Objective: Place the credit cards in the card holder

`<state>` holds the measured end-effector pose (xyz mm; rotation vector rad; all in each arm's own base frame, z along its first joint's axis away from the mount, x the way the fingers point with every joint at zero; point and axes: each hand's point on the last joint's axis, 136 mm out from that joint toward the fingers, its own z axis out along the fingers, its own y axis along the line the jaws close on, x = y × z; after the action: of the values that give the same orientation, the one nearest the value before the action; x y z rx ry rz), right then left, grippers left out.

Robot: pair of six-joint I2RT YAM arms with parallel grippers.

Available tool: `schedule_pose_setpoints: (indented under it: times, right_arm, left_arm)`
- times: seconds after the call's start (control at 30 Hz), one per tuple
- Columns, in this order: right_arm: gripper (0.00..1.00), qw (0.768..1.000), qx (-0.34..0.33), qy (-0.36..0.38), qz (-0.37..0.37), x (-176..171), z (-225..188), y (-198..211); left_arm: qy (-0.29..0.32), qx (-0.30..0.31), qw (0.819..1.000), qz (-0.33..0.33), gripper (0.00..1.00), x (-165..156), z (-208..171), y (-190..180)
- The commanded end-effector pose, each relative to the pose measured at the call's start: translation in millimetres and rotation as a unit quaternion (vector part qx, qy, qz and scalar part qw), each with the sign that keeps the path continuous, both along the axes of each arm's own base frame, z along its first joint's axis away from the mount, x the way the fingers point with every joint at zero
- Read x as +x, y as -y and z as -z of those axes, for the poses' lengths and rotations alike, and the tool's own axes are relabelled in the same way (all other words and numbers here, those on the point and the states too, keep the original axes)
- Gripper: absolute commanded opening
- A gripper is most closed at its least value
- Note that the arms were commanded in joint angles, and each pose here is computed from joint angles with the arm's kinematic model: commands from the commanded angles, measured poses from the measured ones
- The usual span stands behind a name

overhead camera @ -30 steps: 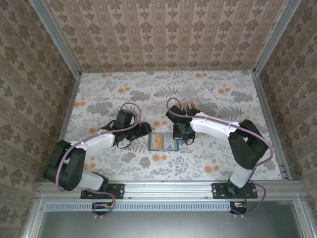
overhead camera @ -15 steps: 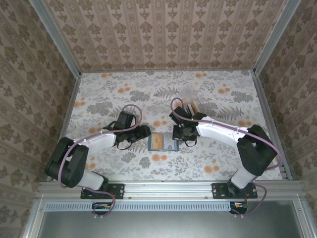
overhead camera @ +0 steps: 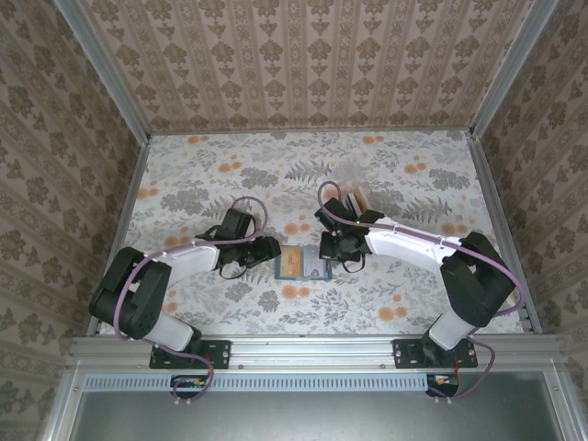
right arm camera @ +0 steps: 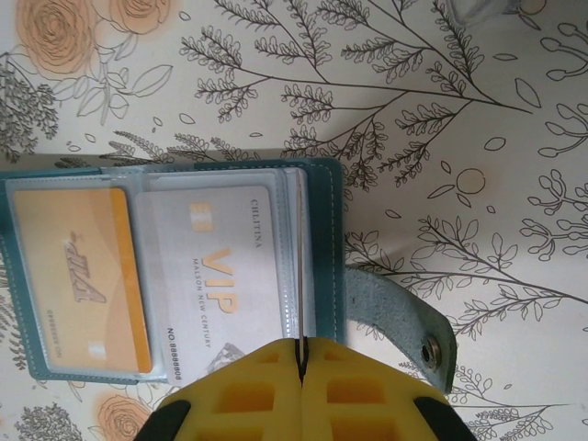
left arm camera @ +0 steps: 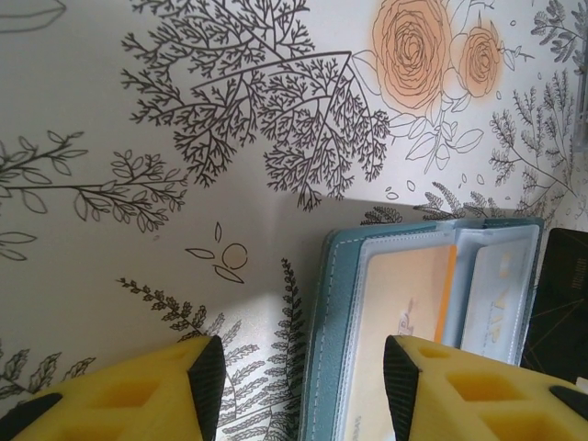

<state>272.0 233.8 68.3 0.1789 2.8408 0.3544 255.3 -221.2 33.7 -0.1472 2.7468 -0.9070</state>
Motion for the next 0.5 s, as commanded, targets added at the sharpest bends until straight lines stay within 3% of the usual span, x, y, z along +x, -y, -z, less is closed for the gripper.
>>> schedule_pose_setpoints:
  times: [0.0,0.47]
  right_arm:
    - [0.00,1.000,0.010,0.014,-0.005,-0.6,-8.2,-2.1]
    - [0.00,1.000,0.005,0.003,-0.008,-1.1,2.4,-3.3]
  left_arm:
    - [0.002,-0.008,1.000,0.011,0.51,-0.5,-1.4,6.4]
    - [-0.007,-0.010,1.000,0.020,0.44,-2.2,3.8,13.0]
